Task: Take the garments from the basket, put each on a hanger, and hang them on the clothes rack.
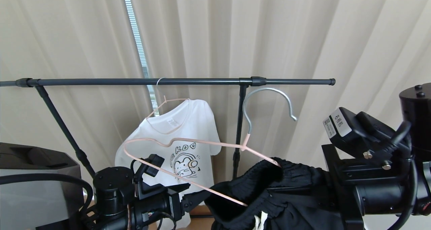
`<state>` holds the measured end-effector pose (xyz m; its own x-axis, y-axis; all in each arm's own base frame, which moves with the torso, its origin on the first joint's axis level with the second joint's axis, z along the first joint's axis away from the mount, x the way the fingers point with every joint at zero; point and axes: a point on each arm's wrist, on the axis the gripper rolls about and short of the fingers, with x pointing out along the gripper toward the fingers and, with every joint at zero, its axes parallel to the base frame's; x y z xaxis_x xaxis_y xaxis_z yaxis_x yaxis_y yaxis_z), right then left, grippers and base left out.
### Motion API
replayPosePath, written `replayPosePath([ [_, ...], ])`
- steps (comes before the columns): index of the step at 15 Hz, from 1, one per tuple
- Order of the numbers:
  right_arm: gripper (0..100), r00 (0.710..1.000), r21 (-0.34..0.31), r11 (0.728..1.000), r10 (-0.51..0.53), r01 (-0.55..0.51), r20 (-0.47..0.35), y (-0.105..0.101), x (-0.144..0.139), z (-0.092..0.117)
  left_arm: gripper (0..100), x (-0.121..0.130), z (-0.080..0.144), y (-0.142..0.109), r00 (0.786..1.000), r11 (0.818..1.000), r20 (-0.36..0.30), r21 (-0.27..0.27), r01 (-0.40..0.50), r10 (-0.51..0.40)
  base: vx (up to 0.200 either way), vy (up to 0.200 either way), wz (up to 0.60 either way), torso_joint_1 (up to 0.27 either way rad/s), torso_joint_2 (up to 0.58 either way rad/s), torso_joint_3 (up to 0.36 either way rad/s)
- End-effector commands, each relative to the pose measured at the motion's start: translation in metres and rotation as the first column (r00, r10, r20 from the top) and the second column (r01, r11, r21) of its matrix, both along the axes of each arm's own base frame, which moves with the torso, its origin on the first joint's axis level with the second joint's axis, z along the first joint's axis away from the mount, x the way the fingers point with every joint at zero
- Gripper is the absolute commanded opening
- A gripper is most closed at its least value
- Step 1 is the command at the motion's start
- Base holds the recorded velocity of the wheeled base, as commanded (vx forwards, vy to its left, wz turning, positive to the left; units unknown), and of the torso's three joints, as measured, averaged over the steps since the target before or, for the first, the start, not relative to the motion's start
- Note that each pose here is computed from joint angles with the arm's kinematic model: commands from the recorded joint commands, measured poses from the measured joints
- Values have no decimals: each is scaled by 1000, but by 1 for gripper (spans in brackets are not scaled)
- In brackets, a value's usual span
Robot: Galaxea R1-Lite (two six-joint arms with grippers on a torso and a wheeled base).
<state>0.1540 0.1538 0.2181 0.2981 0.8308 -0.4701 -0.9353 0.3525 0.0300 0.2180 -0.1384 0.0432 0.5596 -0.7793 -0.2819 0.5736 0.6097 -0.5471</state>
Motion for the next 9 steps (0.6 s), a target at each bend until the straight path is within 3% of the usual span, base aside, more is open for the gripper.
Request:
replayPosePath([
  [1, 0, 1000, 3, 1000, 11, -11, 4, 0, -3, 1, 100, 0, 0, -1, 1000, 1000, 3, -1, 6, -6, 0, 0, 0, 0, 0, 0],
  [9, 0, 1000, 59, 998, 9, -11, 19, 3, -5, 3, 100, -9, -2, -9, 999, 999, -2, 13, 47, -47, 0, 0, 0, 0, 0, 0],
])
